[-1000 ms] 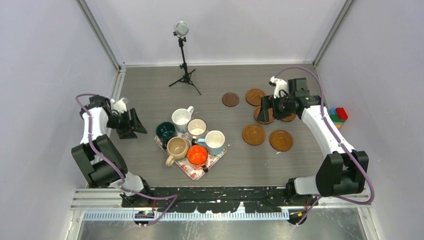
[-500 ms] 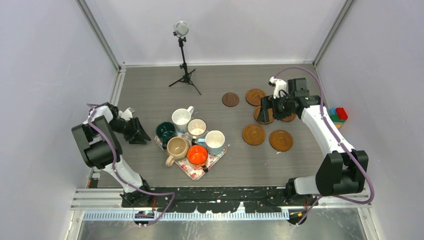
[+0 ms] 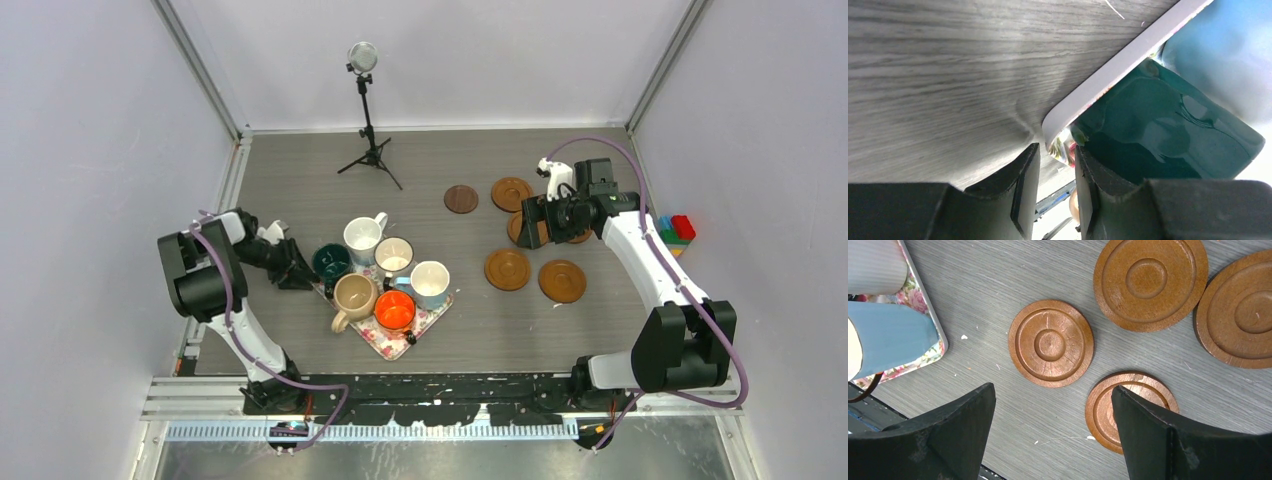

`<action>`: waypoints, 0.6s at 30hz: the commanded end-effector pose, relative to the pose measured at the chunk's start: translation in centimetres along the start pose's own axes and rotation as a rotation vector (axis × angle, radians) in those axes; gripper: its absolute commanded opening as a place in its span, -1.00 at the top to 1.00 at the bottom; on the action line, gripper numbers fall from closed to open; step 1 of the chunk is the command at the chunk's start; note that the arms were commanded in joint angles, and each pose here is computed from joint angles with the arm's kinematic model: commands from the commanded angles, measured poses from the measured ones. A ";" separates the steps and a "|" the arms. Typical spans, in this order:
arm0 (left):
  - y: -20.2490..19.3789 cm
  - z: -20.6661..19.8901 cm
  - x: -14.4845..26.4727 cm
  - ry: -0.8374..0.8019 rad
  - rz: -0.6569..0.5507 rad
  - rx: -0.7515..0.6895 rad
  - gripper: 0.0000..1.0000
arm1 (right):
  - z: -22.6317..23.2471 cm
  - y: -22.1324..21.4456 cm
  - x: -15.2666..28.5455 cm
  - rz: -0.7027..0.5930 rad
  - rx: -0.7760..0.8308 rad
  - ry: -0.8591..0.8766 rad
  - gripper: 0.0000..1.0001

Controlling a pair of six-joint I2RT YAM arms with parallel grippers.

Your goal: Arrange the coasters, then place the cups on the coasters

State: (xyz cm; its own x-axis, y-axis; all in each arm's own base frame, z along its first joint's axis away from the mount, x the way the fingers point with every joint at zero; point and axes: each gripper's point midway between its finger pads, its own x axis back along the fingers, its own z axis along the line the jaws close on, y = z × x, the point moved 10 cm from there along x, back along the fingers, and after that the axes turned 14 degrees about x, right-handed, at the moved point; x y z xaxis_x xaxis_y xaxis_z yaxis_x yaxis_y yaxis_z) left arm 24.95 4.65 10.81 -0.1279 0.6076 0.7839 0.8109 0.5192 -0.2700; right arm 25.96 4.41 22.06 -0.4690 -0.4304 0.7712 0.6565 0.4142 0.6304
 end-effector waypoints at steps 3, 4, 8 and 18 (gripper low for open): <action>0.2 -0.7 -2.1 -0.052 0.012 0.003 0.34 | 0.2 0.2 1.1 -0.020 0.039 -0.034 -0.80; 0.3 -0.7 -2.4 -0.056 0.015 0.009 0.35 | 0.1 0.2 1.1 -0.018 0.041 -0.037 -0.80; 1.3 -0.9 -3.2 -0.094 0.018 0.030 0.46 | 0.1 0.1 1.0 -0.009 0.040 -0.042 -0.80; 3.8 -3.3 -4.9 -0.143 -0.014 0.015 0.56 | -0.2 -0.2 0.7 0.011 0.039 -0.056 -0.80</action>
State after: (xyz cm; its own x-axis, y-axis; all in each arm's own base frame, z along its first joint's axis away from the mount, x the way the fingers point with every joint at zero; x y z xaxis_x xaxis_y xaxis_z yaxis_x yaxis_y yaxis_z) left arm 27.32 2.46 8.85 -0.1403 0.7065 0.6936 0.7418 0.5390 -0.3990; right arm 25.82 4.05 22.06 -0.4743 -0.3961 0.7862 0.6550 0.4380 0.6157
